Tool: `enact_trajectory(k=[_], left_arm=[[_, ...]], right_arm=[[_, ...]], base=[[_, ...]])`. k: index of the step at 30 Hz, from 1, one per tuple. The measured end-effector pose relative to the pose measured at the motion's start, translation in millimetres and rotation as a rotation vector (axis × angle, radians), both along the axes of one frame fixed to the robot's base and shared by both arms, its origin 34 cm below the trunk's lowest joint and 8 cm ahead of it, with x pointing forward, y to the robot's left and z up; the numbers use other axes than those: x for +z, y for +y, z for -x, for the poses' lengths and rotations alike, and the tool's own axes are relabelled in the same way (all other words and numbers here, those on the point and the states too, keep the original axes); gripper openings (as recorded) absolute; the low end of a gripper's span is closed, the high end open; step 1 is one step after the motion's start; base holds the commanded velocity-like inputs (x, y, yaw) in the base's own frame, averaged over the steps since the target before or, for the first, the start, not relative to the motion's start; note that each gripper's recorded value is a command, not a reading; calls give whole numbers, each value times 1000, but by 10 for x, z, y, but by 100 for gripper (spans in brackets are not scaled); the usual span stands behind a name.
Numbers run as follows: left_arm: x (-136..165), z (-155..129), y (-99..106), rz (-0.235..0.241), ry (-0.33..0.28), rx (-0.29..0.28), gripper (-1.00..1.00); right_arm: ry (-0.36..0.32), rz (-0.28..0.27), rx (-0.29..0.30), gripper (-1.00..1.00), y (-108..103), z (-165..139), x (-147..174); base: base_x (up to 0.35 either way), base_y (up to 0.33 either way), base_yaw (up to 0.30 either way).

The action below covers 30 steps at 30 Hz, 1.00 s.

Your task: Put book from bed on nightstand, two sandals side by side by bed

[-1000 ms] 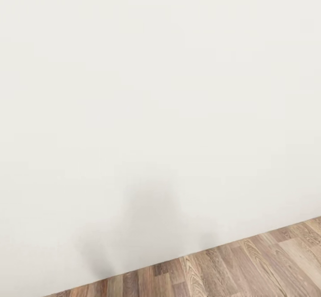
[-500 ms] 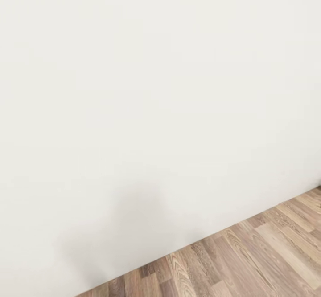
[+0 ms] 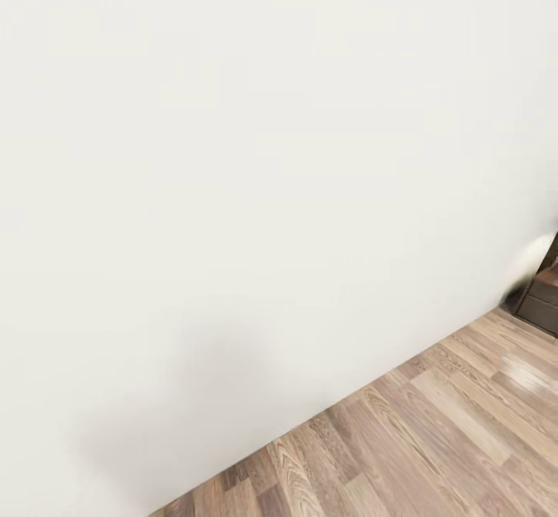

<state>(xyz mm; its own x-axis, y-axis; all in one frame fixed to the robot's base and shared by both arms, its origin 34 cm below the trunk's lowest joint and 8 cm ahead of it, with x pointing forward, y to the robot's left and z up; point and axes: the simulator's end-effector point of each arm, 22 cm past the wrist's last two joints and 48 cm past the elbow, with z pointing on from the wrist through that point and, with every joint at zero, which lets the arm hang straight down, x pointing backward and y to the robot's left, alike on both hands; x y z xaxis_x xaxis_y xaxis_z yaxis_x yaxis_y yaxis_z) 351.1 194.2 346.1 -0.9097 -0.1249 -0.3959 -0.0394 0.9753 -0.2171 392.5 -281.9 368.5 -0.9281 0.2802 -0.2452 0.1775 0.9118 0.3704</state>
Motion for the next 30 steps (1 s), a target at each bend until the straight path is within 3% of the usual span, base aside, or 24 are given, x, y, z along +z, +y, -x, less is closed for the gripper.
enact_trajectory(k=[30], left_arm=[[0, 0, 0, 0, 0, -1, 100]], right_arm=[[0, 0, 0, 100, 0, 0, 0]], base=[[5, 0, -247]])
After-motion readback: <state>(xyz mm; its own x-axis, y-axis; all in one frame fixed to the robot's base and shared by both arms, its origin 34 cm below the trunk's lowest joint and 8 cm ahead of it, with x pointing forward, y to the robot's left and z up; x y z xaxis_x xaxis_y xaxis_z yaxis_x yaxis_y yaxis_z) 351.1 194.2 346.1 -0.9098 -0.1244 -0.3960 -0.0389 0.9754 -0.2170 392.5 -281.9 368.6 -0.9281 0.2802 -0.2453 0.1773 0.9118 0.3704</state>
